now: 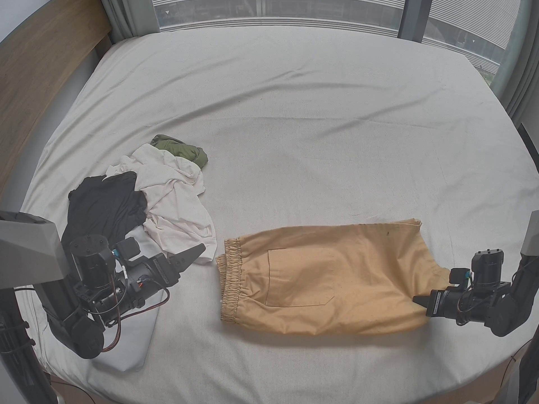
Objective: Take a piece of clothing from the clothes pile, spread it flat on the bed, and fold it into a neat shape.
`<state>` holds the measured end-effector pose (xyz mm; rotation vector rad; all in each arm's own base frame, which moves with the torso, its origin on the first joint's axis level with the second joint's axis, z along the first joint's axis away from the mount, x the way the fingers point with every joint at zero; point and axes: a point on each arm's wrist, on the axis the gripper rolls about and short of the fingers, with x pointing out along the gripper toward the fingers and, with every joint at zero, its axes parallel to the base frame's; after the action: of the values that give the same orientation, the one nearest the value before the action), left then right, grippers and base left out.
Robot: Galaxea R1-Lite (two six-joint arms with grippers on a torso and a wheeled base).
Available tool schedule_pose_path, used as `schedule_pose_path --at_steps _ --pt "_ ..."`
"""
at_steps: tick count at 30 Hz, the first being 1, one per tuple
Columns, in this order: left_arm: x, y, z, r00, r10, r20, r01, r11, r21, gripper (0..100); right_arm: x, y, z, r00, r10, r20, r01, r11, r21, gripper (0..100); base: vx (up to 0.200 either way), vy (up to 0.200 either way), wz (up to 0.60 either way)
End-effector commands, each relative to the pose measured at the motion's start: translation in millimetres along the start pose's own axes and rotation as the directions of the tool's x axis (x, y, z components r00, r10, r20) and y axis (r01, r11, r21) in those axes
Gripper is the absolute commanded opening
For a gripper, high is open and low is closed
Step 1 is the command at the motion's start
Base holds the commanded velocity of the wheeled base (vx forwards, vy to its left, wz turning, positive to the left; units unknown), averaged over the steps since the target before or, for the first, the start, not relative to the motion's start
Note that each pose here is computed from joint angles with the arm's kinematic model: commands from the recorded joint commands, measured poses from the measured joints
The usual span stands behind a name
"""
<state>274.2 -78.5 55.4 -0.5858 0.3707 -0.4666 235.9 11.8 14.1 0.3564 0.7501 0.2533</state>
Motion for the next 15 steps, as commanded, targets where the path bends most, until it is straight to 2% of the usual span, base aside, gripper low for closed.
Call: schedule_pose_path --at_steps 1,12,13,15 --pt "2.3 1.4 -5.0 1.000 0.001 -0.021 -0.001 1.000 -0.002 100 -7.6 0.6 0.2 1.000 -0.003 0.014 0.003 1.000 0.004 0 0.000 0.000 0.00" --pt "3.7 -0.5 -11.2 0.999 -0.004 -0.045 0.004 1.000 -0.005 100 -11.5 5.4 -0.3 0.999 -0.015 0.048 0.016 1.000 -0.013 0 0.000 0.000 0.00" --pt "3.9 -1.2 -11.7 0.999 -0.006 -0.047 0.006 1.000 -0.006 100 -11.2 5.6 0.1 0.998 -0.019 0.054 0.020 1.000 -0.012 100 0.000 0.000 0.00" --pt "4.0 -1.6 -12.8 0.999 -0.007 -0.051 0.007 1.000 -0.006 100 -12.3 5.6 2.6 0.995 -0.040 0.089 0.042 0.999 -0.017 100 0.000 0.000 0.00"
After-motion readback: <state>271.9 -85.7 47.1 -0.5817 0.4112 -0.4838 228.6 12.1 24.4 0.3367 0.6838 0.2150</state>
